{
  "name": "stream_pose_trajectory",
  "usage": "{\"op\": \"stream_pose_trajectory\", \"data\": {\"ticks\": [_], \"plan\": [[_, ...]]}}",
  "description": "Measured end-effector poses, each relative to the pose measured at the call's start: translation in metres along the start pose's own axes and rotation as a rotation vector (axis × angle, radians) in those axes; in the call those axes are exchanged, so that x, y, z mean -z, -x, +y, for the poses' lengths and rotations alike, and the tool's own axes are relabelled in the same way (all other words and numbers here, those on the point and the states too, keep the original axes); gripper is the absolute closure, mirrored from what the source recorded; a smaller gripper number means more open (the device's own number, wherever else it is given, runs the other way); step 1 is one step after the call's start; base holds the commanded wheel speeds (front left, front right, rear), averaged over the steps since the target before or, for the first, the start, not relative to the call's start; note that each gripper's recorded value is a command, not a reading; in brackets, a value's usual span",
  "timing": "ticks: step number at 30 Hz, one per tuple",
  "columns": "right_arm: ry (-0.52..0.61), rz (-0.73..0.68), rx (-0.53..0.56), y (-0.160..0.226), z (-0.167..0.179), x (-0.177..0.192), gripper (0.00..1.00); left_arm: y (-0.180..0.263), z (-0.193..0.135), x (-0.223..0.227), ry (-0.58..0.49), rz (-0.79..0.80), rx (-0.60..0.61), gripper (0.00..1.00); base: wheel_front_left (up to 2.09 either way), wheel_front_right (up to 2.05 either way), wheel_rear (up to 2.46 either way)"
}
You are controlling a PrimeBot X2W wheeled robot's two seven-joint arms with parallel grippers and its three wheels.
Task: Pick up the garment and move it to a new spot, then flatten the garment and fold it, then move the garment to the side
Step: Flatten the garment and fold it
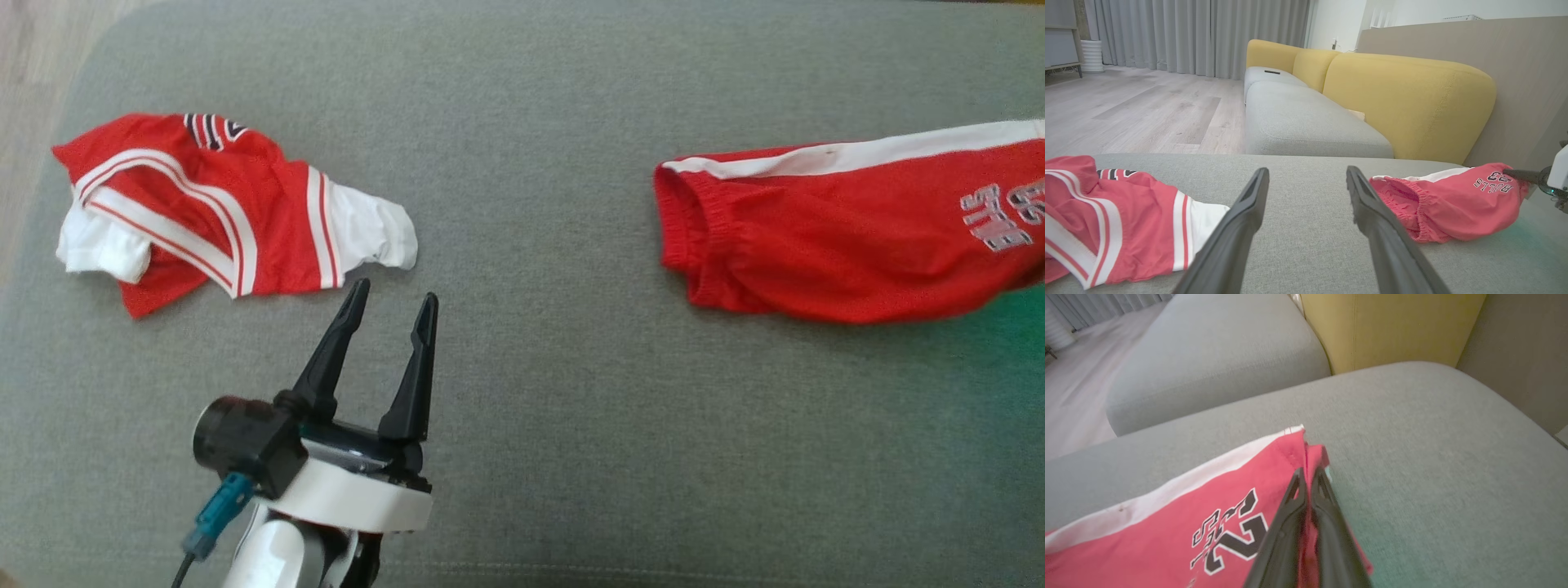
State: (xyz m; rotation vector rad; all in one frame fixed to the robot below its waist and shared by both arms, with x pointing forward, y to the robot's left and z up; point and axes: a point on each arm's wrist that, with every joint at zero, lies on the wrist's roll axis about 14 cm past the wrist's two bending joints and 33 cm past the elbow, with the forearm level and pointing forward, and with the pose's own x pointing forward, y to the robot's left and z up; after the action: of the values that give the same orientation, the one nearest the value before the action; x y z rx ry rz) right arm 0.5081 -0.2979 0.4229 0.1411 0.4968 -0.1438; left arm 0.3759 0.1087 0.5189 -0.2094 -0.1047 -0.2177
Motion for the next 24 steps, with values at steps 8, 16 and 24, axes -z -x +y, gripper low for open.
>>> {"op": "stream_pose_trajectory", "data": {"ticks": [8,16,24], "plan": [[0.028,-0.183,-0.165,0.019,0.057,-0.046,1.00,0.003,-0.010,-0.004,0.000,-0.011,0.028,0.00,0.00,0.00,0.00],[0.170,-0.178,-0.477,0.054,0.176,-0.041,1.00,0.027,-0.007,-0.008,-0.004,-0.011,0.001,0.00,0.00,0.00,0.00],[0.292,-0.014,-0.709,0.084,0.259,0.019,1.00,0.036,0.002,-0.015,0.003,-0.028,-0.047,0.00,0.00,0.00,0.00]]}}
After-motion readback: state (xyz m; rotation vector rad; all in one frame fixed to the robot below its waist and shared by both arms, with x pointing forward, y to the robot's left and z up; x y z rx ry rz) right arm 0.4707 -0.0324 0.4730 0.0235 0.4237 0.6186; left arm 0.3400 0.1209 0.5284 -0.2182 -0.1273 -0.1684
